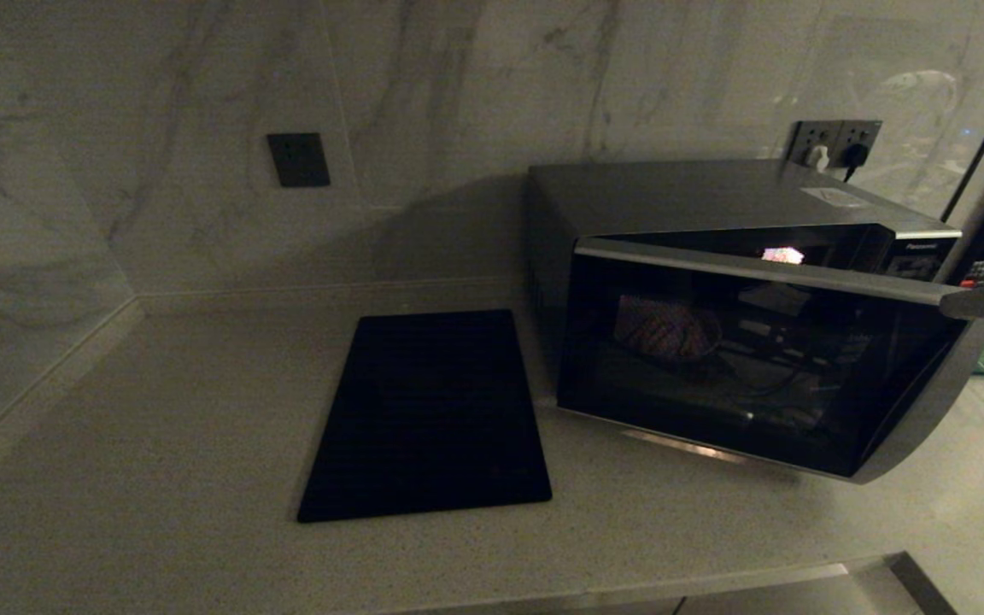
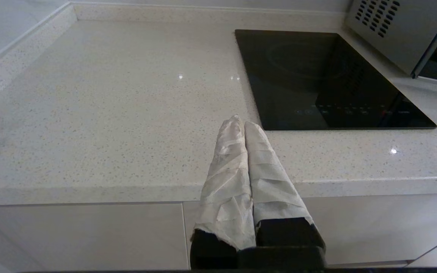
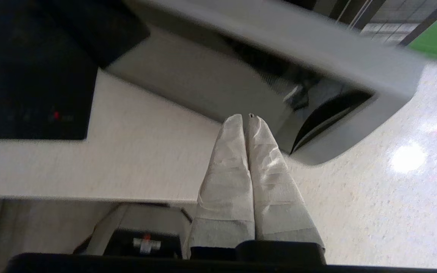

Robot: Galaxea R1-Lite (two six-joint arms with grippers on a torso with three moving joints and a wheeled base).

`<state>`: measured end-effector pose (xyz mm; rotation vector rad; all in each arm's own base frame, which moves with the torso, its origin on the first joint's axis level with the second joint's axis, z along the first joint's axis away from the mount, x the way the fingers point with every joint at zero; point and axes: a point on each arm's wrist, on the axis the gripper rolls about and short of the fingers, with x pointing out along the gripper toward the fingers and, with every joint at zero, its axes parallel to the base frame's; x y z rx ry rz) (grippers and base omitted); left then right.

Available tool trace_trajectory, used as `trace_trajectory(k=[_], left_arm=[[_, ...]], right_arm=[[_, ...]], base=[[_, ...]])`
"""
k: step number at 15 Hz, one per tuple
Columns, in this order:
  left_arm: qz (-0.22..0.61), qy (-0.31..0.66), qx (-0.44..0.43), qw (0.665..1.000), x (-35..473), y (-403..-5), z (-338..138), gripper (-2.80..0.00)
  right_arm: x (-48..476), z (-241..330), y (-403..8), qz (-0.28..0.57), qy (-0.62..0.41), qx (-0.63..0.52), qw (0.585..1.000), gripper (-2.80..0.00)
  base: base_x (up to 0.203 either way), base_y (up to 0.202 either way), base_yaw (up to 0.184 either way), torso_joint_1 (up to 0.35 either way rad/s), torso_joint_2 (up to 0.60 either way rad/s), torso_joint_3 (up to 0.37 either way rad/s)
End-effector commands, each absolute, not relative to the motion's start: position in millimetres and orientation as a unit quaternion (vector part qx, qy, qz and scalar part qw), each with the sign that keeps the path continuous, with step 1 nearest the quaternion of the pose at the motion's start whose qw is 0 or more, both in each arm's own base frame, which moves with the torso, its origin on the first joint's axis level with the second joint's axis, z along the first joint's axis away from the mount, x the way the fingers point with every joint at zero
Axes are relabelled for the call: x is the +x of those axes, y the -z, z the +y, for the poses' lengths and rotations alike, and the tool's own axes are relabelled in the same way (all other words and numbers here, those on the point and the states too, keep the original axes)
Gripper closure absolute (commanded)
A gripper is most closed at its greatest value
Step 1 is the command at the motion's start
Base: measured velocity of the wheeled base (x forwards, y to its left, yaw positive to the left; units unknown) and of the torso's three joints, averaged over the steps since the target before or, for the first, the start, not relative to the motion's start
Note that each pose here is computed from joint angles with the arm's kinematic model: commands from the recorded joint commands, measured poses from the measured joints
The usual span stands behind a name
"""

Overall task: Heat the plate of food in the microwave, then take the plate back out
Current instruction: Open the microwave oven

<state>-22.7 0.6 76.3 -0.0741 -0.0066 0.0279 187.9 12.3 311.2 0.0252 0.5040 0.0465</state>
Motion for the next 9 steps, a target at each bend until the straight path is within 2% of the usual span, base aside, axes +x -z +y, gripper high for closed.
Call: trace_trajectory(k=[1, 5, 9], left_arm=[[-0.004, -0.015, -0.038, 0.999, -23, -76, 1, 0.0], [-0.004, -0.014, -0.038, 0.999, -23, -76, 1, 0.0], [-0.004, -0.014, -0.038, 0.999, -23, -76, 1, 0.0]], right_arm=[[213, 13, -311, 0.22, 0.015, 0.004, 0.975, 0.0], [268, 10, -312, 0.177, 0.088, -0.003, 0.98, 0.0], [305, 6, -299, 0.211, 0.103, -0.008, 0.972, 0.0]], base=[[0.0, 0.0, 0.0, 0.0, 0.0, 0.0], [0.0, 0.0, 0.0, 0.0, 0.0, 0.0], [0.0, 0.0, 0.0, 0.0, 0.0, 0.0]])
